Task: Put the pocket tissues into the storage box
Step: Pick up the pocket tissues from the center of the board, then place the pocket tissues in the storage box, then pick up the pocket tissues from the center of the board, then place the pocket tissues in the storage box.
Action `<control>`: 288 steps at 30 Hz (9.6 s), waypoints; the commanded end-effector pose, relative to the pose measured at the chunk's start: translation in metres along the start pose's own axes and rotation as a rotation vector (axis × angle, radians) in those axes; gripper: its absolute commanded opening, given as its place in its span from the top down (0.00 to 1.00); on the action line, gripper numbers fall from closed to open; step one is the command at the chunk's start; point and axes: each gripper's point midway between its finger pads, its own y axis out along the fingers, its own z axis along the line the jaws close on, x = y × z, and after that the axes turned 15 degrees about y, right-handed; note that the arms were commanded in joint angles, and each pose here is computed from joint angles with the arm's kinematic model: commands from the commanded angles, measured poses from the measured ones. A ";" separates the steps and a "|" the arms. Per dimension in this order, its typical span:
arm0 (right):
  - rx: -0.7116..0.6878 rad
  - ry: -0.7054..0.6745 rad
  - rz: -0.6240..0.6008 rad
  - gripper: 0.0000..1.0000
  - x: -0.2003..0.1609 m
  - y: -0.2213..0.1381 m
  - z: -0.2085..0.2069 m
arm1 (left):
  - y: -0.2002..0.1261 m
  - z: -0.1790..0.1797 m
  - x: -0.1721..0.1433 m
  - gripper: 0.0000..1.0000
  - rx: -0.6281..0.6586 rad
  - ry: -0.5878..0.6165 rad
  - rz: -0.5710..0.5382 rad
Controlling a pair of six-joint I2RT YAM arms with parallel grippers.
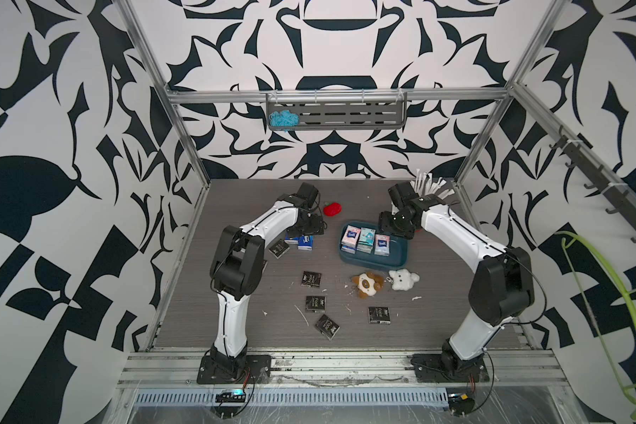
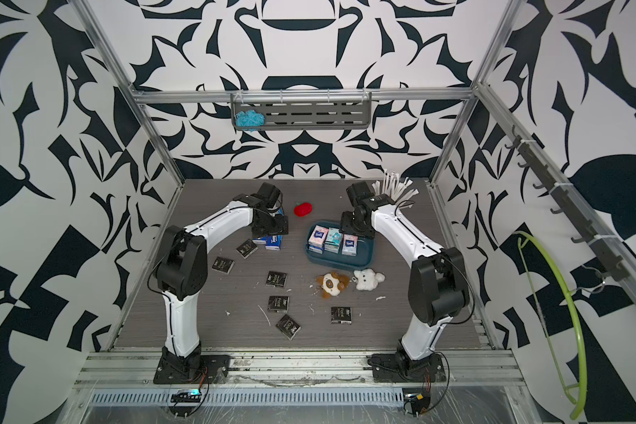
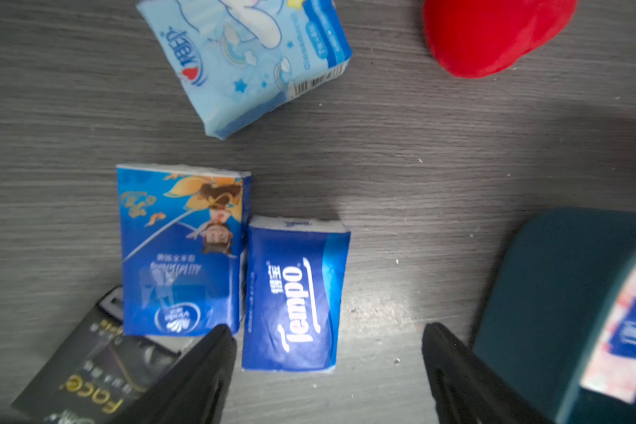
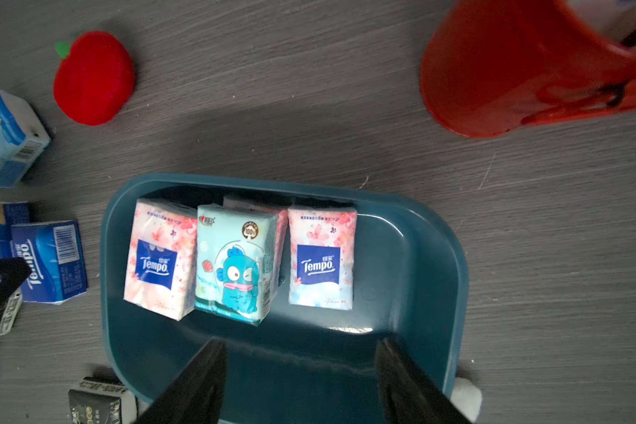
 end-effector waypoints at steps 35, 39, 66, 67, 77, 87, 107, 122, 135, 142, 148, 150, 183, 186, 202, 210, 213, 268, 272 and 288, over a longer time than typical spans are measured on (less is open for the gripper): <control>0.017 0.035 0.027 0.31 0.019 0.000 -0.004 | 0.020 0.008 -0.019 0.16 0.078 0.026 0.087; 0.015 0.030 0.030 0.31 0.020 0.002 -0.003 | 0.025 0.007 -0.024 0.16 0.073 0.033 0.098; 0.007 0.124 -0.048 0.32 0.011 -0.036 -0.030 | -0.018 -0.036 0.003 0.60 -0.095 0.051 0.003; 0.005 0.138 -0.045 0.32 0.008 -0.037 -0.034 | -0.027 -0.041 0.006 0.60 -0.106 0.056 -0.010; -0.012 0.227 0.003 0.32 -0.008 -0.032 -0.066 | -0.077 -0.114 0.021 0.60 -0.233 0.062 -0.116; 0.114 0.457 0.037 0.31 0.011 -0.022 -0.090 | -0.070 -0.225 0.036 0.60 -0.345 0.147 -0.171; 0.177 0.548 -0.060 0.32 0.011 -0.042 -0.095 | 0.000 -0.268 0.026 0.61 -0.209 0.153 -0.163; 0.220 0.482 -0.041 0.32 0.012 -0.050 -0.084 | -0.006 -0.260 0.032 0.30 -0.158 0.120 -0.175; 0.244 0.337 0.008 0.32 -0.006 -0.051 -0.059 | -0.100 -0.223 0.054 0.19 -0.148 0.117 -0.321; 0.243 0.183 0.050 0.32 -0.031 -0.043 -0.012 | -0.100 -0.142 0.040 0.16 -0.073 0.143 -0.245; 0.207 0.113 0.059 0.32 -0.042 -0.037 0.011 | -0.082 -0.052 0.022 0.16 0.006 0.117 -0.129; 0.193 0.115 0.057 0.32 -0.044 -0.033 0.013 | -0.076 -0.025 0.018 0.16 0.030 0.083 -0.098; 0.060 0.230 -0.015 0.32 -0.018 -0.015 0.009 | 0.035 0.071 -0.007 0.16 0.029 0.144 0.135; 0.058 0.225 -0.017 0.32 -0.016 -0.019 0.009 | 0.041 0.071 -0.004 0.17 0.029 0.147 0.118; 0.049 0.193 -0.059 0.32 -0.020 -0.038 -0.009 | 0.047 0.065 -0.011 0.39 -0.009 0.121 0.132; 0.047 0.232 -0.039 0.32 -0.017 -0.039 -0.033 | 0.033 0.059 -0.013 0.72 -0.036 0.075 0.115; 0.050 0.263 -0.024 0.32 -0.016 -0.038 -0.047 | 0.015 0.053 -0.010 0.71 -0.054 0.021 0.092; 0.253 0.404 -0.179 0.32 0.029 -0.097 -0.081 | -0.002 -0.318 0.023 0.36 -0.379 0.121 -0.161; 0.245 0.390 -0.165 0.32 0.031 -0.096 -0.078 | -0.015 -0.307 0.032 0.24 -0.384 0.102 -0.174; 0.226 0.267 -0.109 0.33 0.017 -0.064 -0.023 | -0.080 -0.186 0.102 0.22 -0.352 0.090 -0.327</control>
